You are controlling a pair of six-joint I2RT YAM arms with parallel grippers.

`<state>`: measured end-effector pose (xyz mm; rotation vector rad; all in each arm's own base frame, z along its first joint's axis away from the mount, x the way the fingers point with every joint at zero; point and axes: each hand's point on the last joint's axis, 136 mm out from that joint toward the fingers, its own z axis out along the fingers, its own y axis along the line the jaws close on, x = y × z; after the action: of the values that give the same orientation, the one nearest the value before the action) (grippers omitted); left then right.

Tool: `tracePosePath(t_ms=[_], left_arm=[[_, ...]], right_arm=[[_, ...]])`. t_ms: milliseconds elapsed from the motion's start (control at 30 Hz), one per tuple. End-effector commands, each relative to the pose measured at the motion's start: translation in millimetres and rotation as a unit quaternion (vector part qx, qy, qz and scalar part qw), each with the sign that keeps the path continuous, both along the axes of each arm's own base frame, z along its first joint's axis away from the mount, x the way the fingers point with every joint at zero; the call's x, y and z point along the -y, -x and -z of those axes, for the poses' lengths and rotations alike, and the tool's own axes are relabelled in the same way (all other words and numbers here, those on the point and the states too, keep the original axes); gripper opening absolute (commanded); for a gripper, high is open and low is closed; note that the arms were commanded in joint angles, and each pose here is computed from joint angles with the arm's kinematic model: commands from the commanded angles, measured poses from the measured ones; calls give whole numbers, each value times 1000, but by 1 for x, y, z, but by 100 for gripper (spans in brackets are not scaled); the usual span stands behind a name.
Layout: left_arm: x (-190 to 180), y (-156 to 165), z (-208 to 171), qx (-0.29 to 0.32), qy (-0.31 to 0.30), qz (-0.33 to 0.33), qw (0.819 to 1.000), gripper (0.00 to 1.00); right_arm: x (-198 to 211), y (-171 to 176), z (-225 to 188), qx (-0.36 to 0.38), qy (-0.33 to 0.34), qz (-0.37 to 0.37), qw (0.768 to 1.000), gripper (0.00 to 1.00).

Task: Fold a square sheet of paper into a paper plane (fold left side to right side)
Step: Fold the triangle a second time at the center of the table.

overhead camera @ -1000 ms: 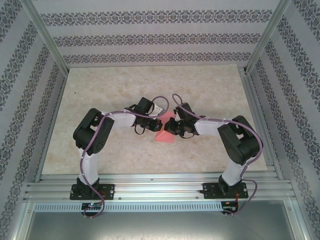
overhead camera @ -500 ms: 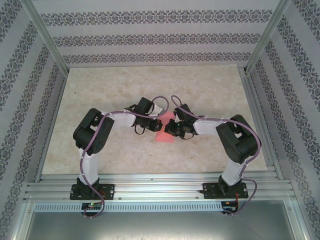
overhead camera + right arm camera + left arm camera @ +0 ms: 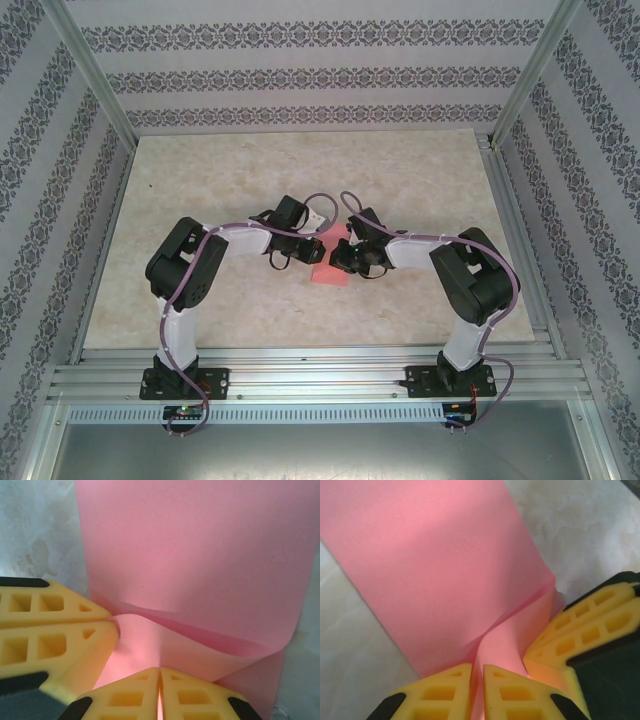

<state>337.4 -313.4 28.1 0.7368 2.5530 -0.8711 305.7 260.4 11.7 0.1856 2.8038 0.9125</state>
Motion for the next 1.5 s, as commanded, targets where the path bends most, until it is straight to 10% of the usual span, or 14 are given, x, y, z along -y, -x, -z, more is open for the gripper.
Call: tracePosePath(t_ms=[0, 533, 1467], left_arm=[[-6, -5, -41, 27, 20, -21, 999, 19], [2, 45, -79, -53, 152, -40, 986, 14], [-7, 71, 23, -130, -27, -61, 989, 11]], right_arm=[[19, 24, 34, -46, 63, -5, 997, 10], [24, 26, 37, -45, 75, -7, 996, 10], [24, 26, 39, -45, 79, -12, 996, 10]])
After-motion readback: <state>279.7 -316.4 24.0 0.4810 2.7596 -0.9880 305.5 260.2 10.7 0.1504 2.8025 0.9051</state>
